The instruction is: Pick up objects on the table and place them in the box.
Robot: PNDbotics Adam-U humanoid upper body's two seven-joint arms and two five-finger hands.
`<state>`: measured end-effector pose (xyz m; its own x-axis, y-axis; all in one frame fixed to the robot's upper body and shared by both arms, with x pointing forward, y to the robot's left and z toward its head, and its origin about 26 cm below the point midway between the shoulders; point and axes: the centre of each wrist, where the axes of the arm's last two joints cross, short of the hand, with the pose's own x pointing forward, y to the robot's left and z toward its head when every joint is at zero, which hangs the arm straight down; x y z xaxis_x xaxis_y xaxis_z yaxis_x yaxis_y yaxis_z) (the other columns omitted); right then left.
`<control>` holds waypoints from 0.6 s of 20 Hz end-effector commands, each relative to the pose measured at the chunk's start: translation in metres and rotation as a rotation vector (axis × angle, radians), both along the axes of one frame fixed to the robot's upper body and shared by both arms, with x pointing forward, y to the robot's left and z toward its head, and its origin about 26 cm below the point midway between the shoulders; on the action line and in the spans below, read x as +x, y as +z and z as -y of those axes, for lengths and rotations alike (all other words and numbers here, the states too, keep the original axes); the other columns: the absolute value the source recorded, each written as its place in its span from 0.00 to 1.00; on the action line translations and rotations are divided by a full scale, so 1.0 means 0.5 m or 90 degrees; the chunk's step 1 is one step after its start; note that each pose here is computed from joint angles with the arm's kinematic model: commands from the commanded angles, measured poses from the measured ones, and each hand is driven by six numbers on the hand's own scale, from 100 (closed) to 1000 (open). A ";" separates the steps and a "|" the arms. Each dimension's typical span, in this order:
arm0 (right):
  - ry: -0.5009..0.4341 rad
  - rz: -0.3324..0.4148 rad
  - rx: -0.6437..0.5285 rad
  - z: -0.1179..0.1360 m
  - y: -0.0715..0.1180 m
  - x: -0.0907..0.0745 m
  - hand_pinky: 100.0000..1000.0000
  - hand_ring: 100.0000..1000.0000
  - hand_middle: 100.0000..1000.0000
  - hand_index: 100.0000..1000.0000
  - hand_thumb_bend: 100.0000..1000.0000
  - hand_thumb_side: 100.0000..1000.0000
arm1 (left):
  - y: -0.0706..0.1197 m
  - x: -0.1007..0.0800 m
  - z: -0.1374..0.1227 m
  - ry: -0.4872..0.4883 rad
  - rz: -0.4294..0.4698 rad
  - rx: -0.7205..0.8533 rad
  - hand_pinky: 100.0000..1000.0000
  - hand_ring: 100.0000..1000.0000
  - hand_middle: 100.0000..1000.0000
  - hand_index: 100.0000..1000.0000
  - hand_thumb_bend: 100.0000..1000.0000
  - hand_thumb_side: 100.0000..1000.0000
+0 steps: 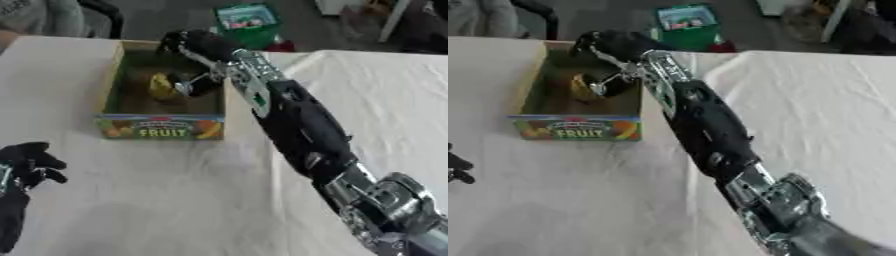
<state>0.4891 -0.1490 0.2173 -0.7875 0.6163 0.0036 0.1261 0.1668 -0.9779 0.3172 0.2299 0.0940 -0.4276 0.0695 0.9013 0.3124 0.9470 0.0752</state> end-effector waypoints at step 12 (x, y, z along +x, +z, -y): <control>0.073 -0.151 0.392 0.247 0.037 -0.148 0.34 0.54 0.54 0.68 0.00 0.28 | 0.006 -0.008 -0.042 0.067 0.014 0.004 0.43 0.52 0.45 0.66 0.00 0.73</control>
<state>0.4229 -0.2634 0.2084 -0.7591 0.3944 0.5179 -0.1513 0.6669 -0.7296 0.3137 0.2439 0.0887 -0.4256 0.0439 0.9038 0.2299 0.9713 0.0611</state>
